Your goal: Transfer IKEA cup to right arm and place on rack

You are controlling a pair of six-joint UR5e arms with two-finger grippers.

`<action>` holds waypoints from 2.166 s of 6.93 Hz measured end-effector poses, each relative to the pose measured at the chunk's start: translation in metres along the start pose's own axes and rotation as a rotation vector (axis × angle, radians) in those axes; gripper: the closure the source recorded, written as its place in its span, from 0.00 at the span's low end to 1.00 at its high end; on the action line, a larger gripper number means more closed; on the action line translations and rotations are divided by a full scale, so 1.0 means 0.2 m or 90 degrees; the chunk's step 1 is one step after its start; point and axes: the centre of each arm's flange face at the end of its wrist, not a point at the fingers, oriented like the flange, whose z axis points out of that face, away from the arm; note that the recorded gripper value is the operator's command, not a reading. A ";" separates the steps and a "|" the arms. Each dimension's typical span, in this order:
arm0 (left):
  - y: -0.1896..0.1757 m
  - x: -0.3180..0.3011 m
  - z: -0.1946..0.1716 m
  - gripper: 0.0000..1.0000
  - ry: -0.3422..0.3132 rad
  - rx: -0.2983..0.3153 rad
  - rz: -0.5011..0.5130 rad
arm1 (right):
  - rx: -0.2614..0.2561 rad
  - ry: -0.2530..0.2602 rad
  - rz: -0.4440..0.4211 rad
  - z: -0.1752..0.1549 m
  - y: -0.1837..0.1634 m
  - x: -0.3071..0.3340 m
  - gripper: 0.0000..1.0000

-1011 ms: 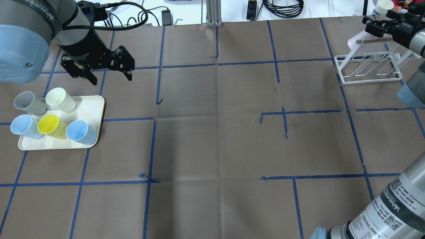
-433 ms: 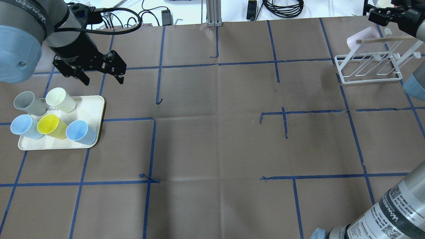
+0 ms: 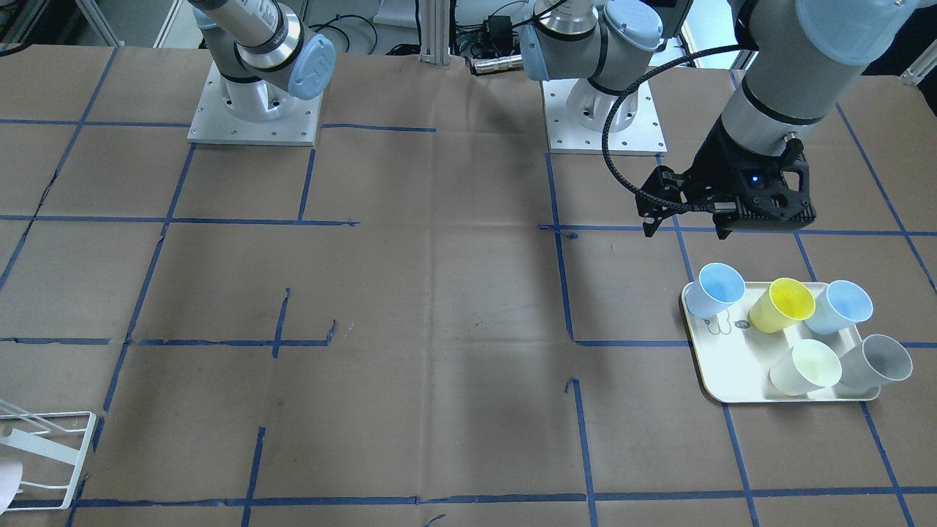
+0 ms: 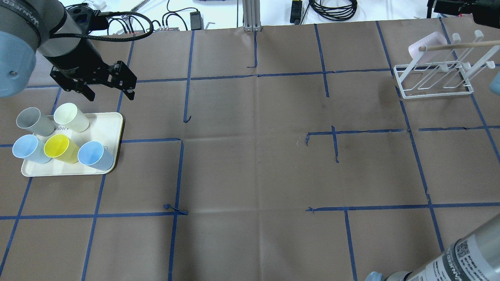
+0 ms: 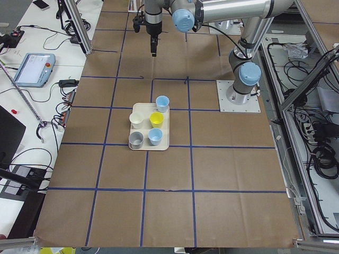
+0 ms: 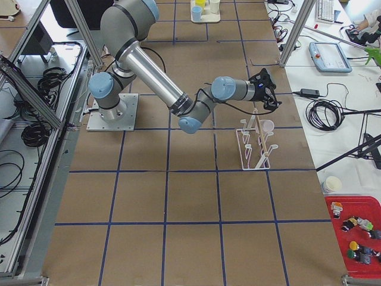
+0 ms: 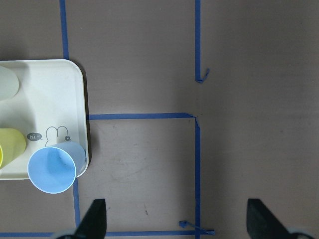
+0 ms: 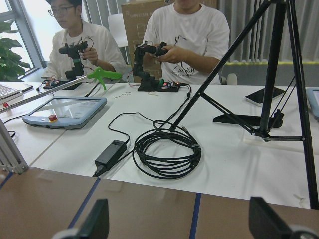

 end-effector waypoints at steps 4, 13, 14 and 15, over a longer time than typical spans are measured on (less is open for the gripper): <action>0.12 -0.34 0.17 0.01 0.015 -0.041 0.000 | -0.054 -0.095 -0.038 0.03 -0.23 -0.74 0.00; 0.15 -0.66 0.55 0.02 0.030 -0.085 -0.031 | -0.048 -0.218 0.364 0.11 -0.11 -1.60 0.00; 0.12 -0.67 0.62 0.03 0.035 -0.093 -0.030 | -0.030 -0.225 0.428 0.10 -0.02 -1.61 0.00; 0.10 -0.67 0.71 0.02 0.040 -0.100 -0.029 | -0.007 -0.240 0.496 0.08 0.03 -1.62 0.00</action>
